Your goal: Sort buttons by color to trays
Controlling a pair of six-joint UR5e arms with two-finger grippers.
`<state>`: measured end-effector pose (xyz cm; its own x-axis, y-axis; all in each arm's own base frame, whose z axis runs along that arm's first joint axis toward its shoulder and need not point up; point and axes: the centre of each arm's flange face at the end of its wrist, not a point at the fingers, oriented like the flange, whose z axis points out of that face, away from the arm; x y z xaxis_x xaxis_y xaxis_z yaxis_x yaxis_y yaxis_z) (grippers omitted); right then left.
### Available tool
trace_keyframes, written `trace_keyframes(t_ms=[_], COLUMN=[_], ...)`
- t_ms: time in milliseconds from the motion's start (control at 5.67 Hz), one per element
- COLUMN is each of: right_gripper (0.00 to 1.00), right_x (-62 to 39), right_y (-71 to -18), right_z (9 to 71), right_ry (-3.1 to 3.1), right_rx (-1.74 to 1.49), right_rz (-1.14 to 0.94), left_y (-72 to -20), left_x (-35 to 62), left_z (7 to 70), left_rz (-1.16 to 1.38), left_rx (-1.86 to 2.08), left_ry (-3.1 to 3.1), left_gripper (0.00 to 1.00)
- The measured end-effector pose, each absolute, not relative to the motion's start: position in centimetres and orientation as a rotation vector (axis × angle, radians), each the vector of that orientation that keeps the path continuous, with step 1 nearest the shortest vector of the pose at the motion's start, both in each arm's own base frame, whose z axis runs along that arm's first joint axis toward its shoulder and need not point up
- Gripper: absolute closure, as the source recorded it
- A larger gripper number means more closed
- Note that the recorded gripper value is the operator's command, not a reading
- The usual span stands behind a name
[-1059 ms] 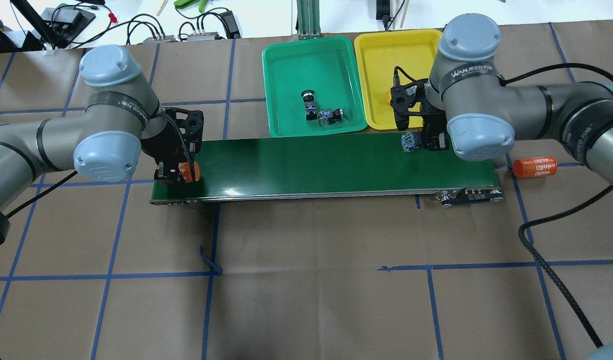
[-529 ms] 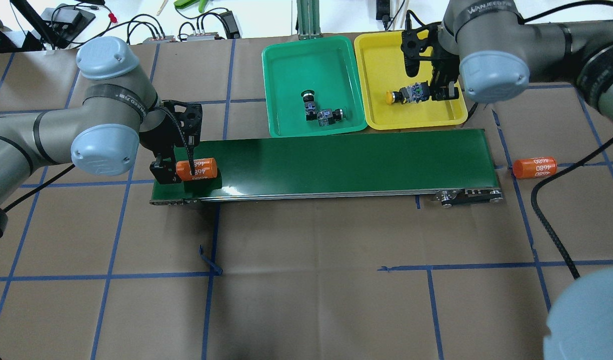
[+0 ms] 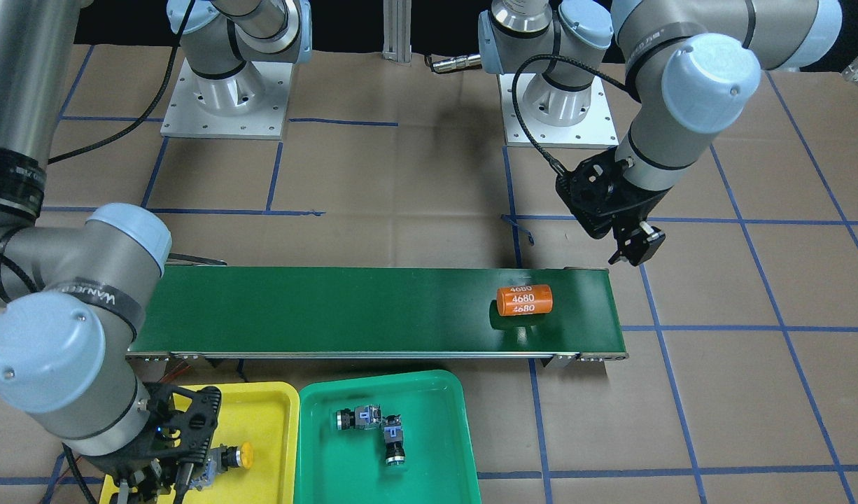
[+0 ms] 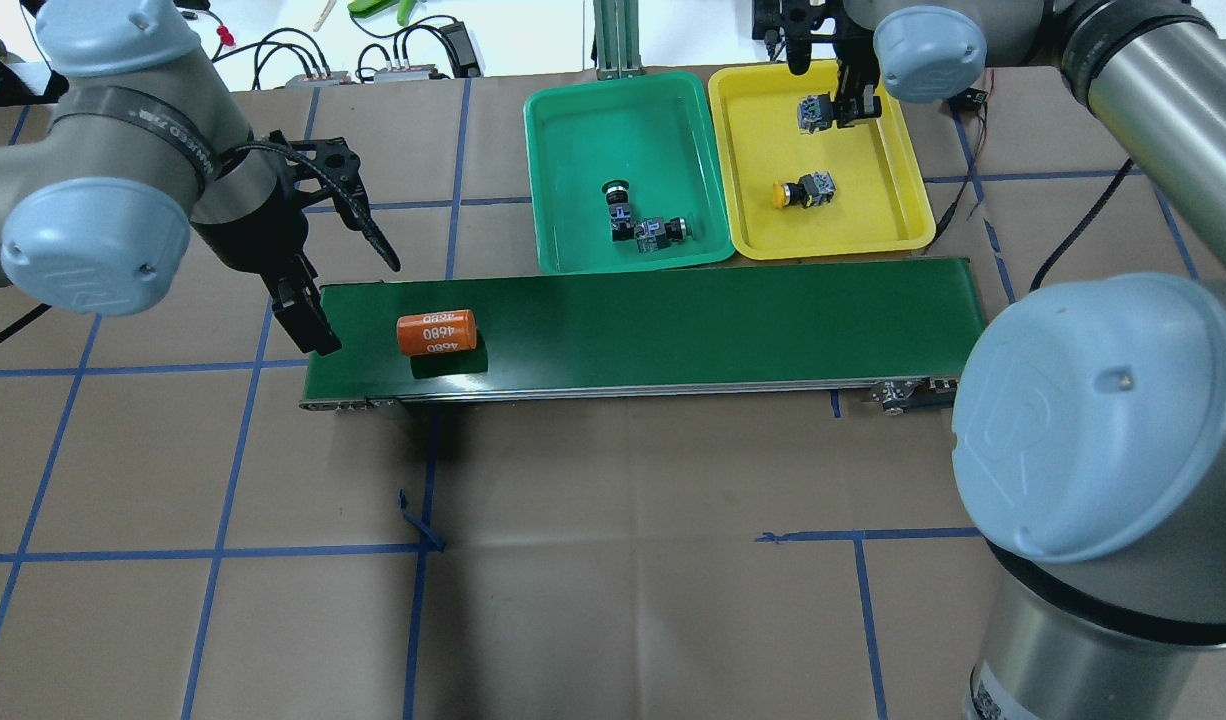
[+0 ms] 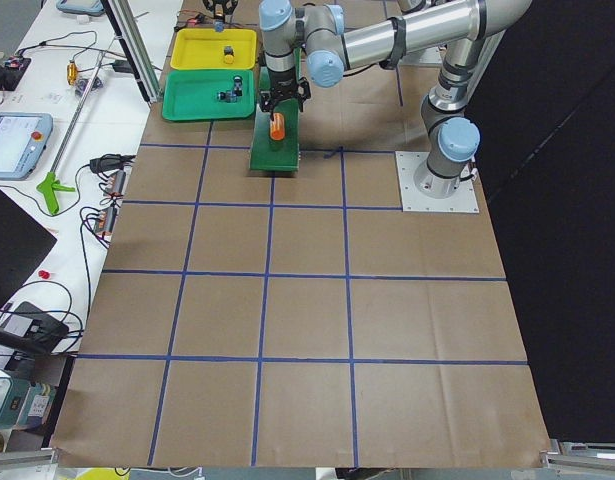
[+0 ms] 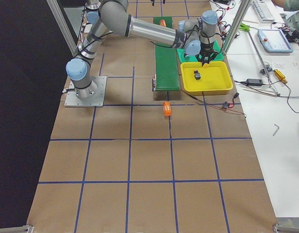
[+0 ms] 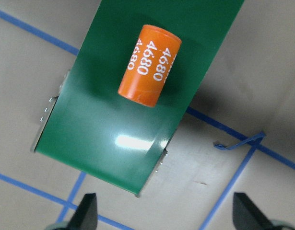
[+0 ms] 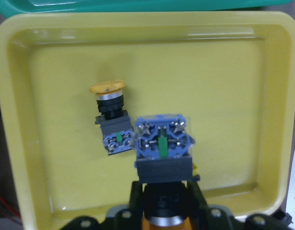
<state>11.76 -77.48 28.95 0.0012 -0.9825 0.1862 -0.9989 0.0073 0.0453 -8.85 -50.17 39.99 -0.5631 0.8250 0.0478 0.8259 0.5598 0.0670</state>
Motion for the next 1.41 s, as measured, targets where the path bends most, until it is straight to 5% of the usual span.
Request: trace_keyframes(t_ms=[176, 353, 706, 1412], right_gripper=[0.80, 0.01, 0.00, 0.00], right_x=[12.2, 12.4, 12.8, 12.8], right_y=[-78.8, -79.1, -78.7, -71.4], right_z=[25.3, 22.8, 22.0, 38.1], right_ry=[-2.134, -2.156, -2.198, -2.457], right_rx=[2.136, 2.163, 2.184, 1.940], right_rz=[0.154, 0.144, 0.171, 0.141], left_y=[-48.4, -47.3, -47.6, -48.6], left_x=[-9.5, -10.2, -11.1, -12.7], left_z=[44.2, 48.2, 52.3, 52.2], left_rz=[-0.110, -0.069, 0.001, 0.025], left_rx=[-1.140, -0.845, -0.291, 0.063], left_ry=[-2.930, -3.045, -3.144, -3.103], left_gripper=[0.02, 0.01, 0.01, 0.01])
